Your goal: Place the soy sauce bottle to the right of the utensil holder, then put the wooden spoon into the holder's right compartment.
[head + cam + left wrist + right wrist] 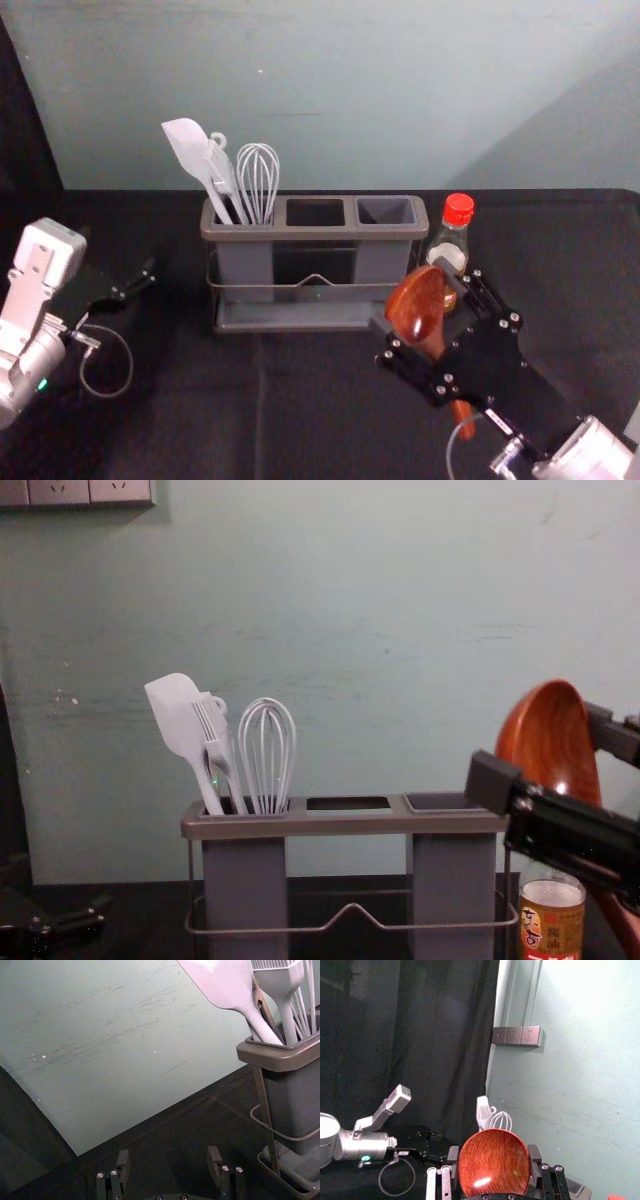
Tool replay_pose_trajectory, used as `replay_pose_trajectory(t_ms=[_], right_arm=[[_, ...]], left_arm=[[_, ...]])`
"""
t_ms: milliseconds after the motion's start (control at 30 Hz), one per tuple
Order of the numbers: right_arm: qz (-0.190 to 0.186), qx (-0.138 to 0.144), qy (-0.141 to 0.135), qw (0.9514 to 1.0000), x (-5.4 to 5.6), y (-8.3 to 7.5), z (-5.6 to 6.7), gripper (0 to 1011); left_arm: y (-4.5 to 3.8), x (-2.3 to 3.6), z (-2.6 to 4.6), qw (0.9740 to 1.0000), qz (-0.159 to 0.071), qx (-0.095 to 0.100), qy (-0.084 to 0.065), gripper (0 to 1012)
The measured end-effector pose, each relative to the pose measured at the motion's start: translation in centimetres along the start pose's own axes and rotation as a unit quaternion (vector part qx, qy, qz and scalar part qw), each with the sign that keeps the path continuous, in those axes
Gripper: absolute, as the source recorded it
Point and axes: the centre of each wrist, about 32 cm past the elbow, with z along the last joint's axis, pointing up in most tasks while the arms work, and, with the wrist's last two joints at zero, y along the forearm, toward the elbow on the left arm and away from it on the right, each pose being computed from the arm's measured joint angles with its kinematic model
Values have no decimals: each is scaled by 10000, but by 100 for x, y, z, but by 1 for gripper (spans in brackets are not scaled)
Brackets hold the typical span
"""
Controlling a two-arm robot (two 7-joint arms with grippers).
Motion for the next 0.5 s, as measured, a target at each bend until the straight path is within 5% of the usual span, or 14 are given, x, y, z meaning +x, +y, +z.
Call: replay_pose_trajectory(t_ms=[500], right_arm=[[142,638,-235,9976,264,368,5,838]], left_arm=[[0,0,0,10000,0,0,0,1012]])
